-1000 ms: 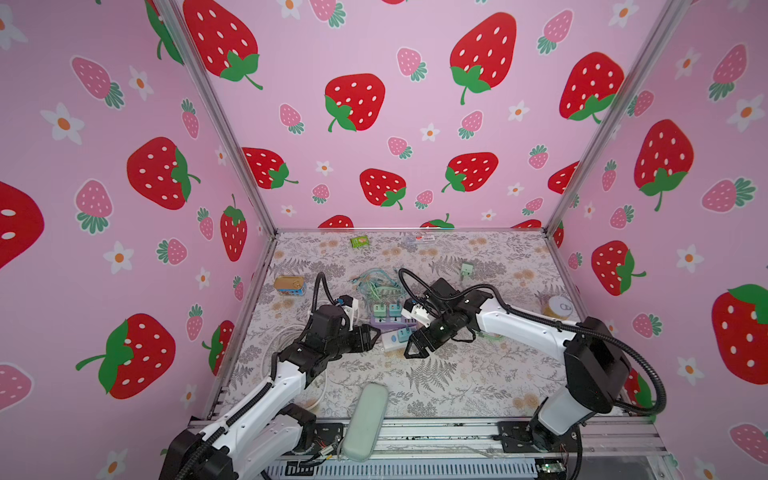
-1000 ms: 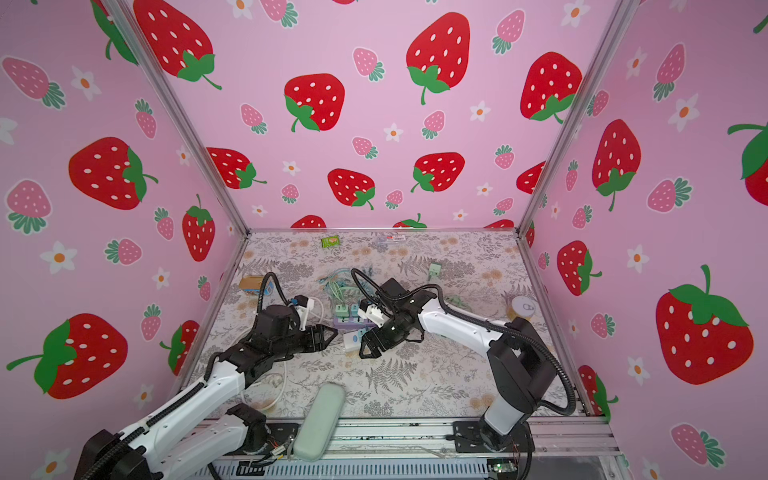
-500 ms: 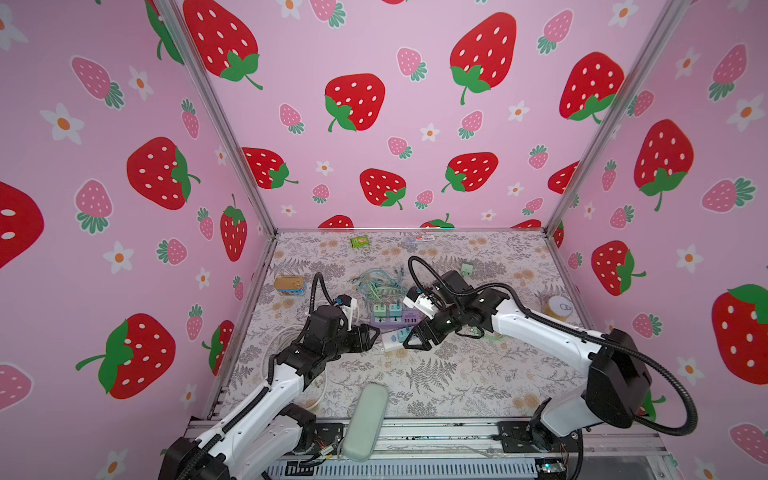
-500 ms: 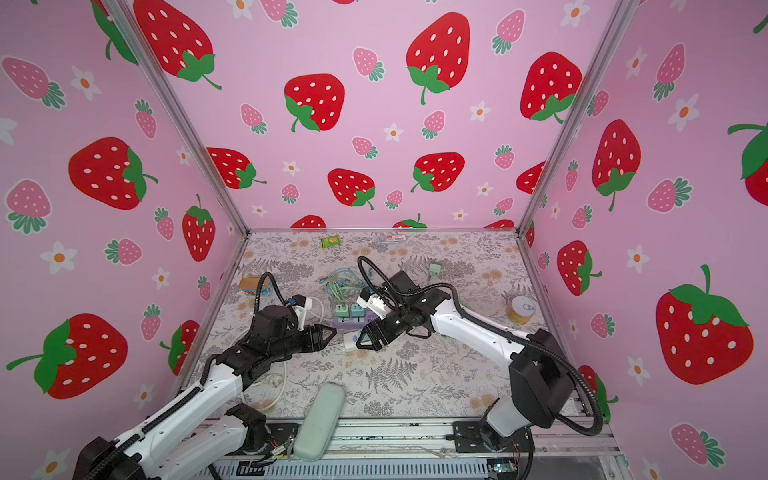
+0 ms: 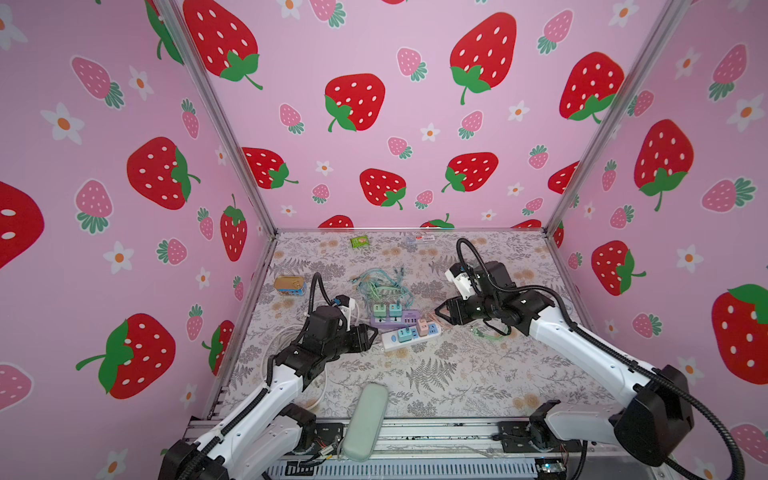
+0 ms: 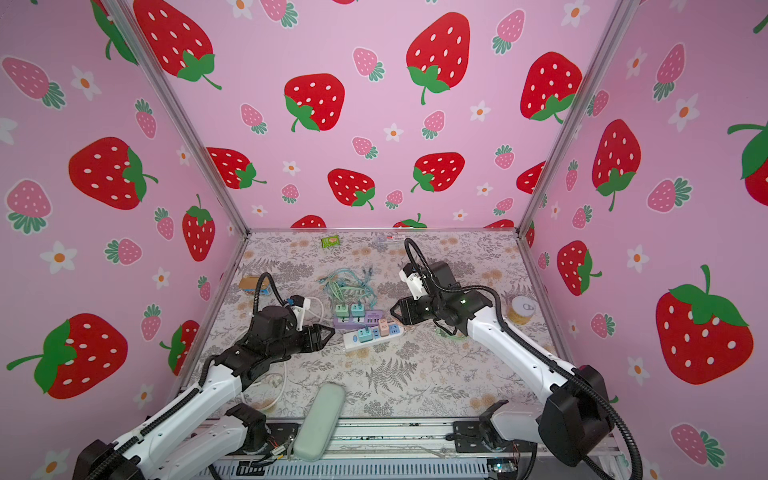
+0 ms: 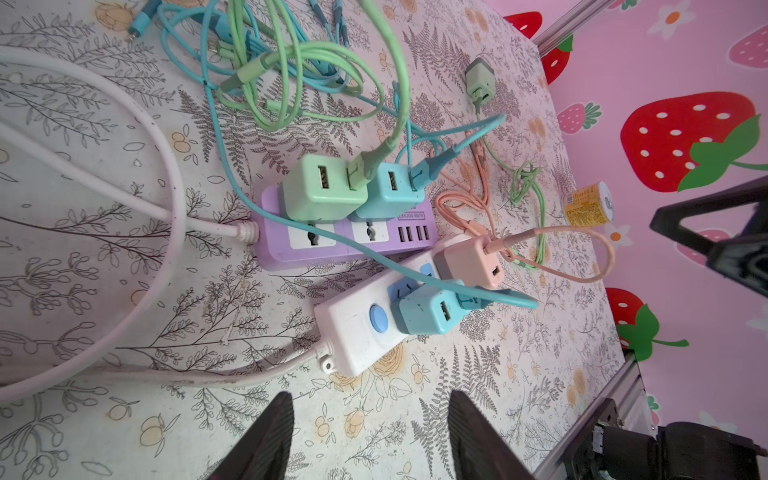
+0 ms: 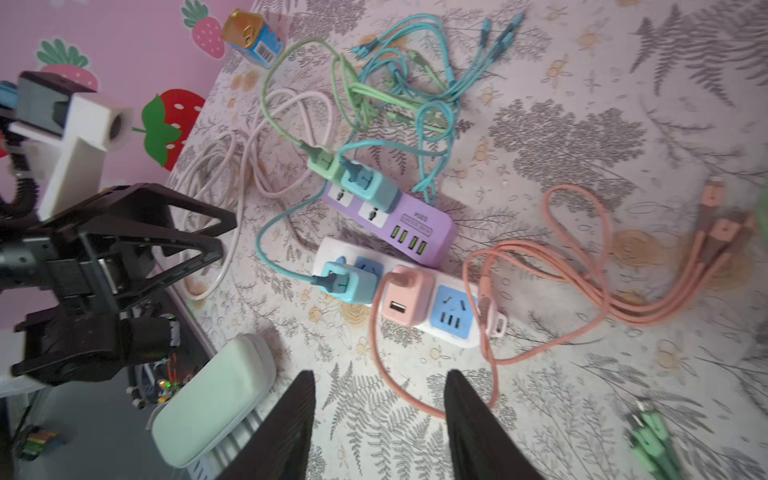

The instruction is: Insert the plug

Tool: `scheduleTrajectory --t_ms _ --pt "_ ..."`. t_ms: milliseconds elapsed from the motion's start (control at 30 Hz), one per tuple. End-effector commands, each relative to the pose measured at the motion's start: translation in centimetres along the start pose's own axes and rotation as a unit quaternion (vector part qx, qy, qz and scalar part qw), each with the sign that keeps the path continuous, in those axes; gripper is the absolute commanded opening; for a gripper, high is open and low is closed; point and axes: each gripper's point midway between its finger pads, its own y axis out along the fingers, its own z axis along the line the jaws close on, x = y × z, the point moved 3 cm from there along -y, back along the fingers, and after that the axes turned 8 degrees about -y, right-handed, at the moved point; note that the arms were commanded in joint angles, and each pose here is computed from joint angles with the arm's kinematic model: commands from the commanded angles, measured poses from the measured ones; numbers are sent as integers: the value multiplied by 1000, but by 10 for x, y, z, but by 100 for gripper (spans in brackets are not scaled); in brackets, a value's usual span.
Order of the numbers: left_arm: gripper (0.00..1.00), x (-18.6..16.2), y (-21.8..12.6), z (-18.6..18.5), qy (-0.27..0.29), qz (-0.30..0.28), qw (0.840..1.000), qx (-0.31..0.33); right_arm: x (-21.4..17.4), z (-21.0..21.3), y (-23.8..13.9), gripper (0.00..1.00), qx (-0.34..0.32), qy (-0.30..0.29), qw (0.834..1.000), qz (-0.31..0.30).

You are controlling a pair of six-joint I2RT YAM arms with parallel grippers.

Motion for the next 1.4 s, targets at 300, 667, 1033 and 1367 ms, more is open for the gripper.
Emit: scheduleTrajectory --t_ms 300,667,1033,1367 --pt "62 8 -2 -3 -5 -10 1000 2 -59 -68 41 67 -120 121 983 66" --pt "62 7 -4 -2 -5 -11 1000 0 -59 -79 77 57 -103 172 978 50" --pt "61 8 -5 -2 -4 -14 1000 3 -74 -95 91 46 -133 182 972 72" --pt "61 11 -4 -4 -4 -11 1000 3 -72 -99 111 23 -116 183 973 74"
